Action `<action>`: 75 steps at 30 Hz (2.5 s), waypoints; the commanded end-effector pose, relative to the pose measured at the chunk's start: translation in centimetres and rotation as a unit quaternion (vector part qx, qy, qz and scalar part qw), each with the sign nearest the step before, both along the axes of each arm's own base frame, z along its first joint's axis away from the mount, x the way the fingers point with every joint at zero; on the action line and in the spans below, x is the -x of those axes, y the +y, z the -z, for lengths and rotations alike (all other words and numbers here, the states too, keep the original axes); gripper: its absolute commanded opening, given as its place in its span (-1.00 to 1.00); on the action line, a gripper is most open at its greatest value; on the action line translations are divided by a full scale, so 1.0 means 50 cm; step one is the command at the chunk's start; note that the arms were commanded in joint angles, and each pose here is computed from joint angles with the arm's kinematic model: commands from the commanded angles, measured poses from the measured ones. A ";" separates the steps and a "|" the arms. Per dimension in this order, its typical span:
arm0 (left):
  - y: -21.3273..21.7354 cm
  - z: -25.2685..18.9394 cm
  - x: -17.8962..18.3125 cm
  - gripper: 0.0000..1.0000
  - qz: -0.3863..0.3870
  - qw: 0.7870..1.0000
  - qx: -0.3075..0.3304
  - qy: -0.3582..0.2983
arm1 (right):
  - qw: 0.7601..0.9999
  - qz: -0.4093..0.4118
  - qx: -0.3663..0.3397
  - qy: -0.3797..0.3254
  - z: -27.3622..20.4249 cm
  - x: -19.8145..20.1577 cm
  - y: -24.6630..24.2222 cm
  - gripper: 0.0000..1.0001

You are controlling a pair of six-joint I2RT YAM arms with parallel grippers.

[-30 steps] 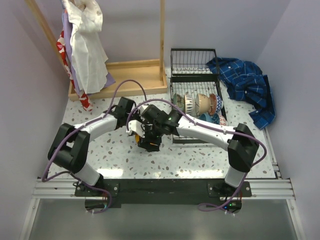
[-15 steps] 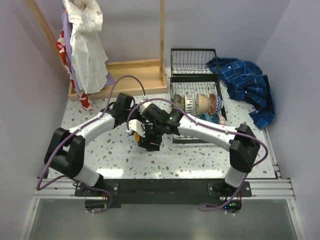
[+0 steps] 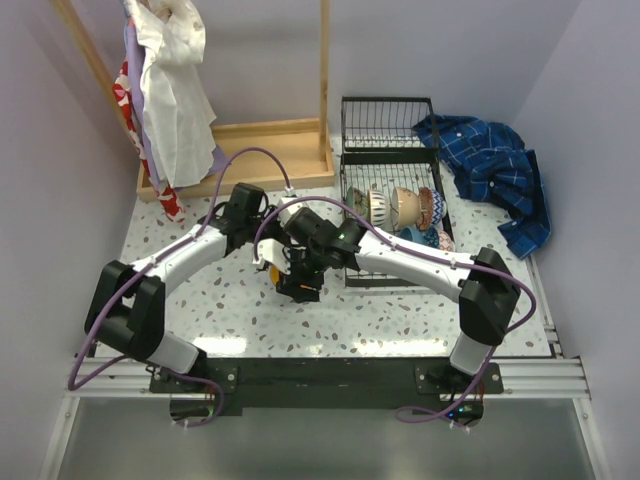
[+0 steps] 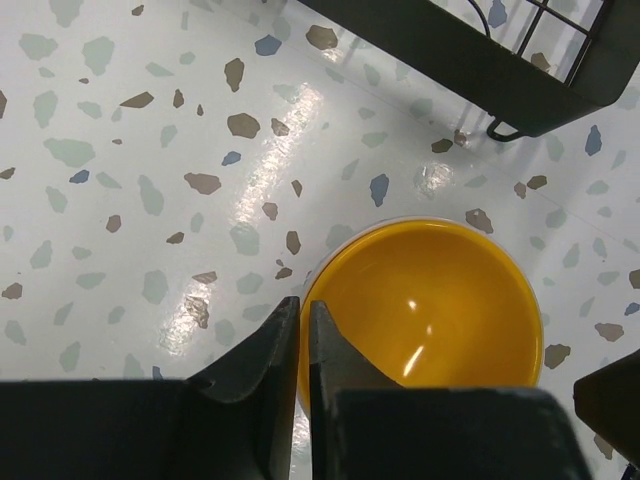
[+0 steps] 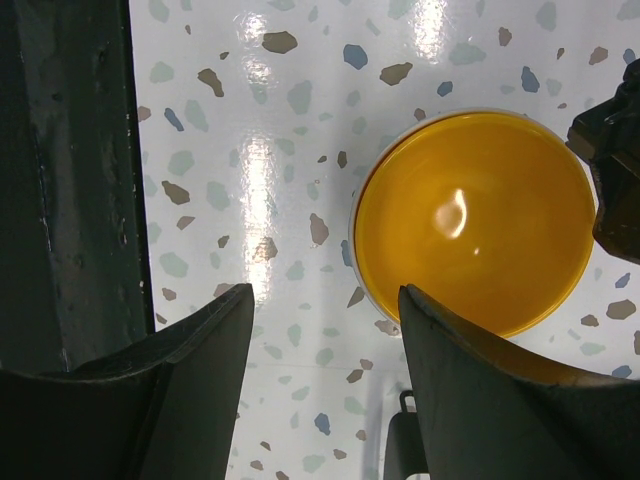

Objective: Load the bowls into the dish rack

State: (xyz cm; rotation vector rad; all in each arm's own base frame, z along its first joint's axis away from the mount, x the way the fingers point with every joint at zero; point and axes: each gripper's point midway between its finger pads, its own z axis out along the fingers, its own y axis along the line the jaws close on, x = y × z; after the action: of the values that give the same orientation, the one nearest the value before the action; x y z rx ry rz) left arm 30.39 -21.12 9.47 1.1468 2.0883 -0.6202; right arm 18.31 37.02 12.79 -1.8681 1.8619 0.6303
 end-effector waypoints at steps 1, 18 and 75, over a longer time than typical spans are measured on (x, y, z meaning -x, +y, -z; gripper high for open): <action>-0.010 -0.044 -0.015 -0.67 0.004 0.999 0.021 -0.027 | 0.999 -0.006 -0.029 -0.015 -0.045 -0.005 0.018 0.28; 0.017 0.006 -0.016 -0.74 -0.017 0.999 -0.007 -0.037 | 0.999 -0.011 -0.024 -0.018 -0.035 -0.009 0.033 0.27; 0.042 0.014 -0.025 -0.41 -0.053 0.998 0.010 -0.021 | 1.000 -0.010 0.003 -0.027 0.021 -0.047 0.070 -1.00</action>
State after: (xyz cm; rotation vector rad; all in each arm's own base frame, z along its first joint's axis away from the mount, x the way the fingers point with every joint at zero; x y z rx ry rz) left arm 31.26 -19.65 7.84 1.0858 2.0717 -0.5662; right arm 19.89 39.18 8.77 -1.9343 1.8964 0.5825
